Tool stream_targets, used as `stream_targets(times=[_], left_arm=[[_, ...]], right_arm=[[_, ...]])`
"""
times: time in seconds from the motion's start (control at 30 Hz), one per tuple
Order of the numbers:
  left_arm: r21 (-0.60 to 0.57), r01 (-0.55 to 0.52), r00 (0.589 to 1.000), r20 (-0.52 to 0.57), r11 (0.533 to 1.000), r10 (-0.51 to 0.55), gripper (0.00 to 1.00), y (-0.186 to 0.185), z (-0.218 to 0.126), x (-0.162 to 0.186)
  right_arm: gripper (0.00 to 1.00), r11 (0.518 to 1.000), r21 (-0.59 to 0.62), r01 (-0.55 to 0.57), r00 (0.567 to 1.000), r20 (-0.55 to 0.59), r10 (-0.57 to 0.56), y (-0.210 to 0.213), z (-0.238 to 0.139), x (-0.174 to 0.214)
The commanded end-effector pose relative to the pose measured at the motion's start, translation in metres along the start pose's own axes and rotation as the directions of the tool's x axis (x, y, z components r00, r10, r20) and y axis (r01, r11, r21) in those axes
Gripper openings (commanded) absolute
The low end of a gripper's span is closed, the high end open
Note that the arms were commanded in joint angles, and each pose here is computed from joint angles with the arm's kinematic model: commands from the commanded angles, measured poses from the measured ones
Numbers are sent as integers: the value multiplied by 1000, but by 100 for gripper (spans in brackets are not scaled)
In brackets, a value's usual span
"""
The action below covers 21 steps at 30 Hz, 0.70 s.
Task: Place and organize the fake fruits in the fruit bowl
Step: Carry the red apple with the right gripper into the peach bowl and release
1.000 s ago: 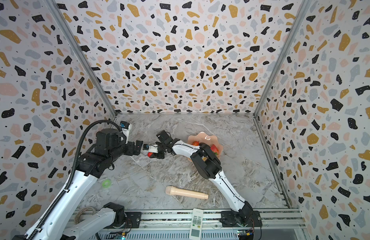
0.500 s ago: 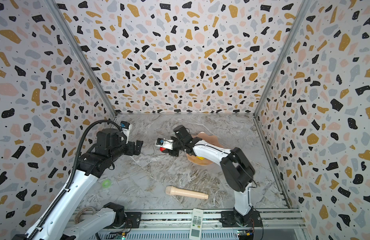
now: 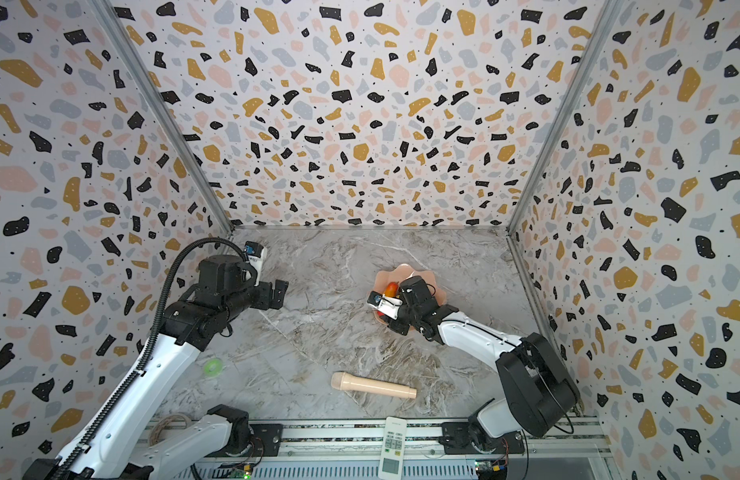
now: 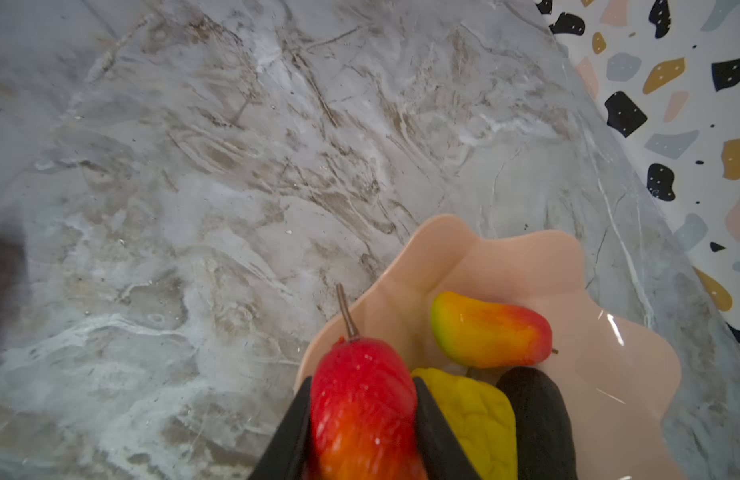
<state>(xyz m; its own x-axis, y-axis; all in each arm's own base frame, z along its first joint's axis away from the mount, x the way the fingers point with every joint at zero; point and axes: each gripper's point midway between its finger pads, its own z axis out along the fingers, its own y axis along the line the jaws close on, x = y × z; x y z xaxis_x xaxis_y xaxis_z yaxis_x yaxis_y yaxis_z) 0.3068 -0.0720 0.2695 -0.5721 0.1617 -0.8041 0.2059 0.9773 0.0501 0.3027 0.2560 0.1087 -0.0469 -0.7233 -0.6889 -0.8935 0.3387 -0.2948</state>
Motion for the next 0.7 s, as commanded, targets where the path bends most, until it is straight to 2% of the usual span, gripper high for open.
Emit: stream_targets(times=[0.0,0.13,0.2,0.43,0.67], left_arm=[[20,-15,998,54,1000,14,100,-4,-4,-16],[21,-14,999,50,1000,13,99,-4,-4,-15],[18,-14,999,51,1000,13,100,-3,-5,-14],[8,-15,999,51,1000,14,100,-1,-6,-12],[8,-16,999,52,1000,15,100,-1,-5,-14]], right_arm=[[17,995,101,17,1000,-16,-15,-20,-11,3],[17,990,137,24,1000,-16,-22,-30,-11,9],[21,990,137,29,999,-22,-26,-32,-11,12],[50,994,105,38,999,-27,-35,-27,-9,15],[64,991,126,49,999,6,-51,-31,-19,3]])
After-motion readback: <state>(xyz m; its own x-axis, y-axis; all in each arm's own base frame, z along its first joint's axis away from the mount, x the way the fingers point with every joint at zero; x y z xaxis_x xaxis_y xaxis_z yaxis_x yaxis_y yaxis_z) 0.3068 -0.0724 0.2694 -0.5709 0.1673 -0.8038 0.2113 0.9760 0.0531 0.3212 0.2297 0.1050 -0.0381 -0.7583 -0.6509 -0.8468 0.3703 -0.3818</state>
